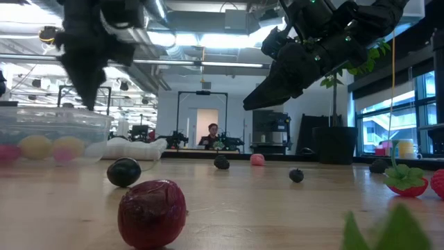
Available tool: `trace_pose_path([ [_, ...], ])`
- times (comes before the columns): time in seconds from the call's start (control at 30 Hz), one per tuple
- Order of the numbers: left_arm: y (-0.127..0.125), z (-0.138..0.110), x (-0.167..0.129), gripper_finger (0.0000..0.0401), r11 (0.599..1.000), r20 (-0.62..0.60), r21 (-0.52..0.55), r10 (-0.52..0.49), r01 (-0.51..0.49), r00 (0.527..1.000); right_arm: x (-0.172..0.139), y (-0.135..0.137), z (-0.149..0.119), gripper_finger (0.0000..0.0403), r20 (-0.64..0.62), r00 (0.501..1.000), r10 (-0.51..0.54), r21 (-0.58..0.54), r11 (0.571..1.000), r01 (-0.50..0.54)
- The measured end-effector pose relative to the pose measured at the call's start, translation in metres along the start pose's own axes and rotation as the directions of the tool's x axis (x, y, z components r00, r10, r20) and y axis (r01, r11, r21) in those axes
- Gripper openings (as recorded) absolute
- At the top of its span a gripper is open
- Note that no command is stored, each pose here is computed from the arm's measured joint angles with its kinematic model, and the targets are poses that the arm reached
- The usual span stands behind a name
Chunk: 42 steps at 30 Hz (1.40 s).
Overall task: Pick and placing Produce into tupperware
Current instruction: Put the left black cherry into the transparent bin
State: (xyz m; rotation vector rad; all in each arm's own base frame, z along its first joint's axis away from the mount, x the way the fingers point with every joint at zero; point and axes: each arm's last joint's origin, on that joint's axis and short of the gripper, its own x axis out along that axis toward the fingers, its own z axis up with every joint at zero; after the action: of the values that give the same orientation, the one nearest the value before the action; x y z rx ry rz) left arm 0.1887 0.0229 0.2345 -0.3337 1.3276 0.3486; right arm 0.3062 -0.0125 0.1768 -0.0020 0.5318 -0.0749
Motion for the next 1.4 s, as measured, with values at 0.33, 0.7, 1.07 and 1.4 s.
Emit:
trace_pose_path([
  [0.33,-0.05,0.016,-0.012,0.0232,0.944,0.296,0.308,-0.211,0.116,0.932,0.0,0.0,0.0,0.024,0.0,1.0,0.0,0.0,1.0,0.0],
  [0.7,-0.095,0.014,-0.021,0.0232,0.858,0.406,0.483,-0.396,0.174,0.824,0.0,0.0,0.0,0.024,0.0,1.0,0.0,-0.004,1.0,0.0],
  [1.07,-0.142,0.022,0.032,0.0231,0.746,0.355,0.662,-0.397,0.073,0.846,0.0,0.0,0.001,0.024,0.007,1.0,0.0,-0.007,1.0,0.0],
  [1.4,-0.177,0.007,0.075,0.0231,0.724,0.323,0.689,-0.348,0.033,0.88,0.0,0.0,0.001,0.024,0.006,1.0,0.0,-0.004,1.0,0.0],
])
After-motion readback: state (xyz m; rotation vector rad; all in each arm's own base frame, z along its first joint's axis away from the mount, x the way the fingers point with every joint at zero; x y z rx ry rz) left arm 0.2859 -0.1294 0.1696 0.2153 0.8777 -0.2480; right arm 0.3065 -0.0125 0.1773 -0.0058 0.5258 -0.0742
